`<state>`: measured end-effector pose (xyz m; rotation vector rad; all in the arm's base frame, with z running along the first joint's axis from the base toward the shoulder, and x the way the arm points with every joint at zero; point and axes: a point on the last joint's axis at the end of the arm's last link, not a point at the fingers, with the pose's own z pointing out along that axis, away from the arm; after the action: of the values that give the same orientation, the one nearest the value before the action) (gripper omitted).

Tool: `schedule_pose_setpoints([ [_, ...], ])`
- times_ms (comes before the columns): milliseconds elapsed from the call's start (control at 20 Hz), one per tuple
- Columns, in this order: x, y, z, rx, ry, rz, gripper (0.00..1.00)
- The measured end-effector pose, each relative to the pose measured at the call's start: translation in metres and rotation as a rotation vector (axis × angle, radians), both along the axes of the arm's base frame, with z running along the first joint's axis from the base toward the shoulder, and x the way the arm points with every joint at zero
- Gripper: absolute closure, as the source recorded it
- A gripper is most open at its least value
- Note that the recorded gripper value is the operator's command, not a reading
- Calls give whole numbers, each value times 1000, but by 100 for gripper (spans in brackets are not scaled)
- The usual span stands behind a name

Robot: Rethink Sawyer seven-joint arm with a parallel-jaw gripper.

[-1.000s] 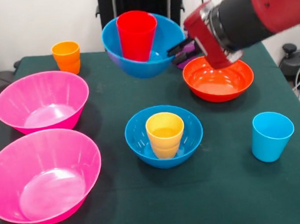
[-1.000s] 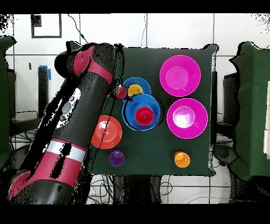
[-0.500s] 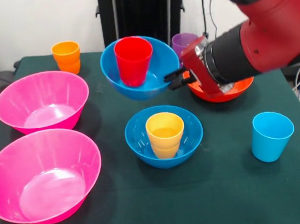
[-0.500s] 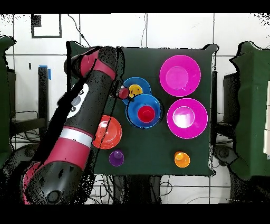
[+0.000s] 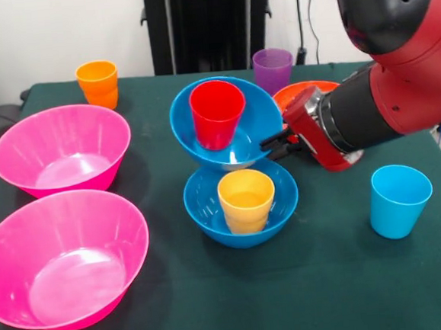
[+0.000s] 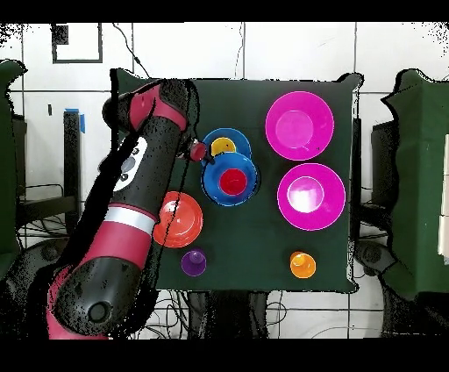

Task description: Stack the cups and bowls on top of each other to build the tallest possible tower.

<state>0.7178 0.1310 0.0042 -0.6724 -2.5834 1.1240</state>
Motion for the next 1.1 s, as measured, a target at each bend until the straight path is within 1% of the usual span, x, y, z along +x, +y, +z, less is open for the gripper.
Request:
schedule_pose_setpoints([
  [450,12,16,5,33,-30,16,100],
  [800,14,17,6,35,-34,19,100],
  [1100,21,14,10,35,-43,19,100],
])
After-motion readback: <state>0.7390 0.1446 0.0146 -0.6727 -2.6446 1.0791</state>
